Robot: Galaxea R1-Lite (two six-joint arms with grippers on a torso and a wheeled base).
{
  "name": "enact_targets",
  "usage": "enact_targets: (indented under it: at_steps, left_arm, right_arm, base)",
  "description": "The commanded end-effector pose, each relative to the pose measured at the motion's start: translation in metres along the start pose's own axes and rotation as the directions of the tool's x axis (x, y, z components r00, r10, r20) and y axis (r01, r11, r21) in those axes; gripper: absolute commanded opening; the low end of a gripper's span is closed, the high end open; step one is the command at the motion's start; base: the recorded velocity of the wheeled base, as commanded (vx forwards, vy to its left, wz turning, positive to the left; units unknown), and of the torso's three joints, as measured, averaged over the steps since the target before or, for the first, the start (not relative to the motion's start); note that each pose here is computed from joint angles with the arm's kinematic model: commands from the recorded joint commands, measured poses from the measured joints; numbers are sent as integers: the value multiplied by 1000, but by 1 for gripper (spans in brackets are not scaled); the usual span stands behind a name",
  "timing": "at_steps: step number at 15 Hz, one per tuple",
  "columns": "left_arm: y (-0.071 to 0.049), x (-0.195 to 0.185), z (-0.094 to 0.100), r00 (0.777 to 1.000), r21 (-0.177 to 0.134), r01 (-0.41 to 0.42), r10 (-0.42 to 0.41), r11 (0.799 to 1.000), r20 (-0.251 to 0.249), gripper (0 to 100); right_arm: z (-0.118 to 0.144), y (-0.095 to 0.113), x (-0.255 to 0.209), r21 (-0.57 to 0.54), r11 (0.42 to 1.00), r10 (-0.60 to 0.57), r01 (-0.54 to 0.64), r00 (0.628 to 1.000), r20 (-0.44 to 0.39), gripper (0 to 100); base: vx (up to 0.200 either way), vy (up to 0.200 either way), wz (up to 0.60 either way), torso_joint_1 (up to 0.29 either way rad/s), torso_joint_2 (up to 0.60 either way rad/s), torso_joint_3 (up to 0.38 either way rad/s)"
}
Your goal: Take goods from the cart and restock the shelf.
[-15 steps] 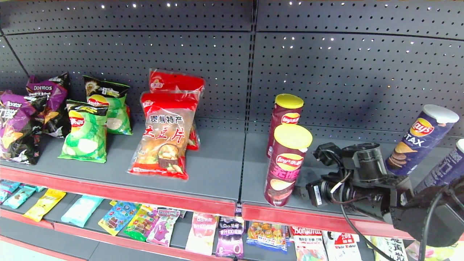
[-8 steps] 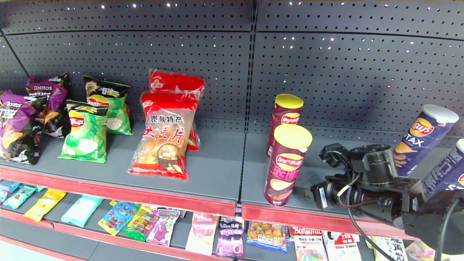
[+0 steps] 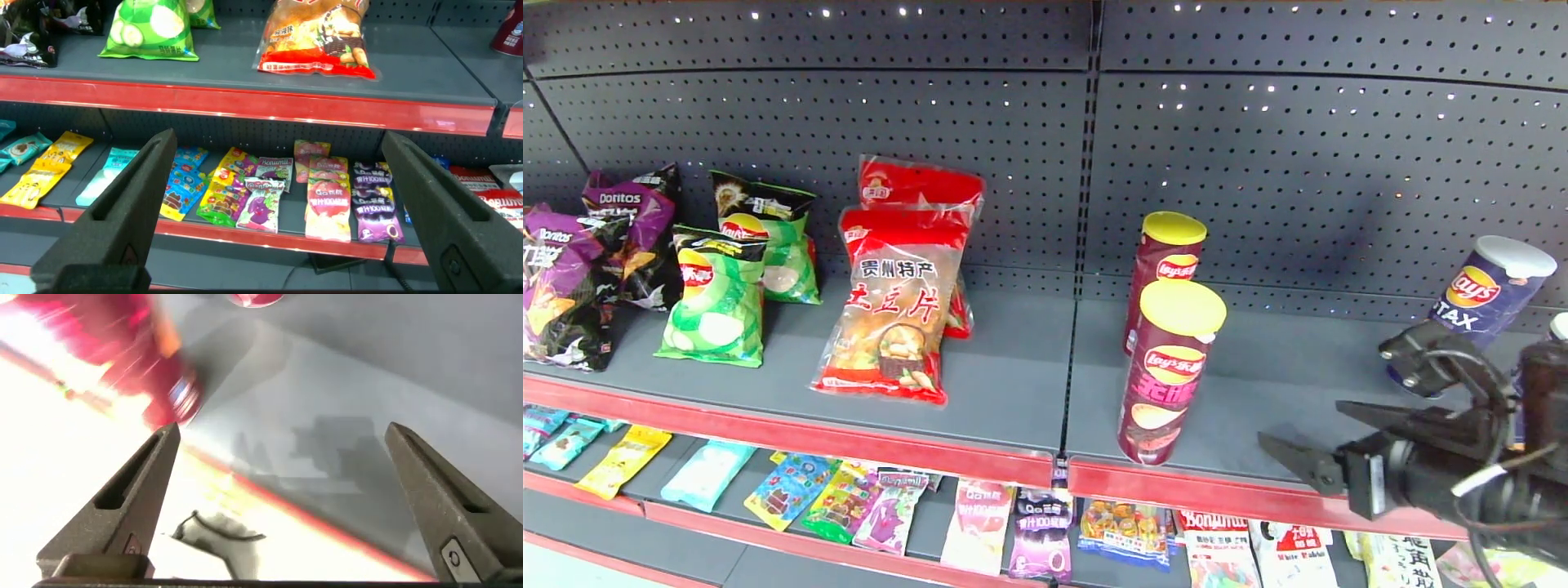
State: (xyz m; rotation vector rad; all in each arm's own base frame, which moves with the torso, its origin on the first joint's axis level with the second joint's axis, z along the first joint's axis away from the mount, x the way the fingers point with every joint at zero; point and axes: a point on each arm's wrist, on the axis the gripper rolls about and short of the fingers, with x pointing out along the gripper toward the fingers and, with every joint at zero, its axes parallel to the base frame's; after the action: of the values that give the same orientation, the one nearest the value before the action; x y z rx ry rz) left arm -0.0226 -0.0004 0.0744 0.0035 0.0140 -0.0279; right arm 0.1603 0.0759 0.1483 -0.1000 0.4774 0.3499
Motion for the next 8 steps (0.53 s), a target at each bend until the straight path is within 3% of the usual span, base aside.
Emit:
enact_targets:
  at_steps: [1, 6, 8]
  left_arm:
    - [0, 0, 0, 1000, -1, 0, 0, 1000, -1, 100]
    - [0, 0, 0, 1000, -1, 0, 0, 1000, -1, 100]
    - [0, 0, 0, 1000, 1, 0, 0, 1000, -1, 100]
  right_arm:
    - [-16, -6, -80, -14, 995, 101, -100, 991, 85, 100]
    - [-73, -13, -140, -60, 997, 67, -58, 984, 167, 100]
    - [-94, -8, -150, -17, 997, -73, 79, 967, 243, 100]
  base:
    - [0, 0, 0, 0, 0, 0]
    - [0, 0, 0, 0, 0, 0]
    - [0, 0, 0, 0, 0, 0]
